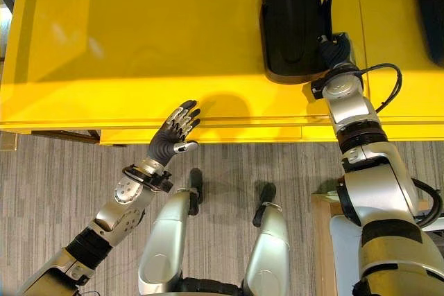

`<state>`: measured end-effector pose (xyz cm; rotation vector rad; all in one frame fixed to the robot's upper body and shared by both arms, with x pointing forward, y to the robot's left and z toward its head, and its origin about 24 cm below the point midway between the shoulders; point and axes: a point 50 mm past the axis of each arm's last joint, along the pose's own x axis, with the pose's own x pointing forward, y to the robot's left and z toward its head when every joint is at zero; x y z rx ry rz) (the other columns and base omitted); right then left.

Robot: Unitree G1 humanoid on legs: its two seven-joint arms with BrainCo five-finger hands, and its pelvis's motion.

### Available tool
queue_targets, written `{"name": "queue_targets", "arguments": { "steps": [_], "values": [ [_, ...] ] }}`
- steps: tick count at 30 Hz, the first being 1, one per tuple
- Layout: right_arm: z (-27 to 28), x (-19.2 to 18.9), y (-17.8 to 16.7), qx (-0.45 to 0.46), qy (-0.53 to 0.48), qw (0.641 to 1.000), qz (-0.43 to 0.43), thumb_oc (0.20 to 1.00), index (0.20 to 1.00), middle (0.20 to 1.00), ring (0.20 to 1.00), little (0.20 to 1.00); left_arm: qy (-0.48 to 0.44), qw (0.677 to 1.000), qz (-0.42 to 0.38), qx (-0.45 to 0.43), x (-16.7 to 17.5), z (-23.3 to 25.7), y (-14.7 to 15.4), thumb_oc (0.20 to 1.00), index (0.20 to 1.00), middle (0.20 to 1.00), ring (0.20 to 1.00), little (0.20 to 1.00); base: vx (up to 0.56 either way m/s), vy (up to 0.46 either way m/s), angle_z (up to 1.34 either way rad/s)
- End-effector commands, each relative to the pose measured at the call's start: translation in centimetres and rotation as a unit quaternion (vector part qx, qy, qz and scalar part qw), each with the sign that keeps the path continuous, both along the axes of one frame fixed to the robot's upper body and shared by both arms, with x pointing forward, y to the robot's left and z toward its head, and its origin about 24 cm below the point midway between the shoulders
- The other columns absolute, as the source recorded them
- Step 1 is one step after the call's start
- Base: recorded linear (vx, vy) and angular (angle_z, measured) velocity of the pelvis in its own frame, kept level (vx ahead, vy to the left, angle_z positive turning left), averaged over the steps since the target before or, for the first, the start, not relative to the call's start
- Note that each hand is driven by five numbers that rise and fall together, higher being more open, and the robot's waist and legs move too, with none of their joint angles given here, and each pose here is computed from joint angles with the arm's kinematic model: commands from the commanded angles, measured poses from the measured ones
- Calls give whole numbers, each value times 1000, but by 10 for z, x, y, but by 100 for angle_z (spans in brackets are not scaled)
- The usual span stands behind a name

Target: Move parts from the plastic box to the shelf.

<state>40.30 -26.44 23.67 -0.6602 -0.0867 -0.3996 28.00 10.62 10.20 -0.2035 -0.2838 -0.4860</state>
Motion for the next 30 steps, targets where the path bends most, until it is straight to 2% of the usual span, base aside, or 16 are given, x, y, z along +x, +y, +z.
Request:
{"name": "queue_targets", "arguments": {
  "steps": [1, 5, 27, 28, 29, 30],
  "values": [
    [-18, 2, 2, 0, 45, 999, 2, 200, 200, 200, 200, 200, -61, 997, -26, -32, -15, 22, -11, 1000, 1000, 1000, 1000, 1000, -45, -6, -1],
    [-24, 3, 1, 21, 44, 999, -14, 200, 200, 200, 200, 200, -63, 997, -35, -32, -14, 23, -14, 1000, 1000, 1000, 1000, 1000, -38, 2, -2],
    [-3, 7, 0, 1, 39, 998, -58, 200, 200, 200, 200, 200, -63, 997, -39, -33, -18, 23, -24, 1000, 1000, 1000, 1000, 1000, 3, -2, 0],
    [-3, 7, -1, 1, 38, 997, -63, 539, 539, 539, 539, 539, -63, 997, -40, -34, -18, 22, -24, 1000, 1000, 1000, 1000, 1000, 0, 0, 0],
    [-4, 6, -1, -3, 38, 997, -66, 1000, 1000, 1000, 1000, 1000, -62, 997, -40, -34, -18, 22, -24, 1000, 1000, 1000, 1000, 1000, 0, 0, 0],
    [-4, 6, -2, -4, 38, 997, -67, 1000, 1000, 1000, 1000, 1000, -62, 997, -41, -34, -18, 22, -24, 1000, 1000, 1000, 1000, 1000, 0, 0, 0]
  ]
}}
